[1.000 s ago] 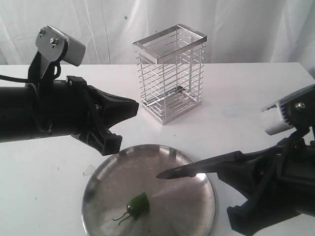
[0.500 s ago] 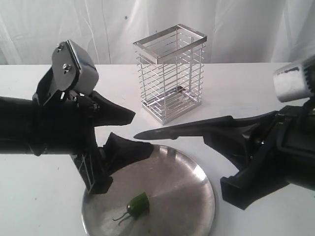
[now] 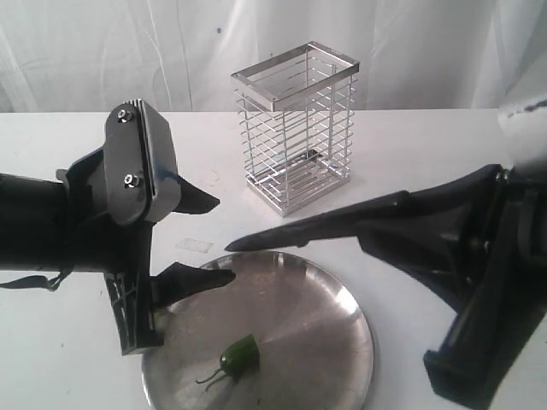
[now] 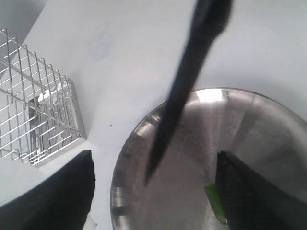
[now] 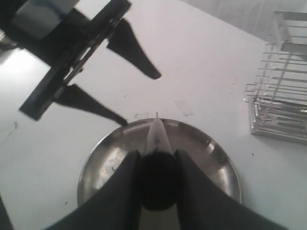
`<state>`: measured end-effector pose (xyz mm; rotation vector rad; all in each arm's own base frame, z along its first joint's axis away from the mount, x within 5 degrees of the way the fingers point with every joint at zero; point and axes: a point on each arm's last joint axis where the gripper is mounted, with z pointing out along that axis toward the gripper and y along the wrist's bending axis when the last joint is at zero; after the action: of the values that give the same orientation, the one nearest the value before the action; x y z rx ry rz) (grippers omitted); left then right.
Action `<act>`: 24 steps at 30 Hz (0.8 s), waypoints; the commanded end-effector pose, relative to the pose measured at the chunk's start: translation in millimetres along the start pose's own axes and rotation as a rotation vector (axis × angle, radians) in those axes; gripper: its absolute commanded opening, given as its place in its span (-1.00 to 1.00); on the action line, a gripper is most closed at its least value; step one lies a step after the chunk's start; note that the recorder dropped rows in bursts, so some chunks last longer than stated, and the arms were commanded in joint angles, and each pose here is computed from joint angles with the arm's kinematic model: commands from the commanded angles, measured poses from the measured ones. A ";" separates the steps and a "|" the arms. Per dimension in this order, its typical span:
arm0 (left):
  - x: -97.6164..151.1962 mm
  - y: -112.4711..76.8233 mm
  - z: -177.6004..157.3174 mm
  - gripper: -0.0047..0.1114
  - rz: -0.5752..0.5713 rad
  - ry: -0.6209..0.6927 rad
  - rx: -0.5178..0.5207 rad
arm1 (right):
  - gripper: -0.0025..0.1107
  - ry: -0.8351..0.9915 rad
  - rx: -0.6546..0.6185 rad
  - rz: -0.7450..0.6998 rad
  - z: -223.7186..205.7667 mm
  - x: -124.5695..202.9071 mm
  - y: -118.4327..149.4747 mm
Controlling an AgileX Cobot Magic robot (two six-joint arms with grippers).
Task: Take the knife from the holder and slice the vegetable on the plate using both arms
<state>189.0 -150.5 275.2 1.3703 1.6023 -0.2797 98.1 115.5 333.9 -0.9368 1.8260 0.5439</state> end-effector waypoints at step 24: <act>-3.2 -11.2 -0.7 0.09 -0.033 -0.039 0.109 | -0.96 -0.009 -0.152 -0.173 -17.9 -20.1 13.2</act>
<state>181.5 -154.4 273.8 1.4281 1.5879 -0.3739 83.4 119.0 355.0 -1.1879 1.7152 0.5772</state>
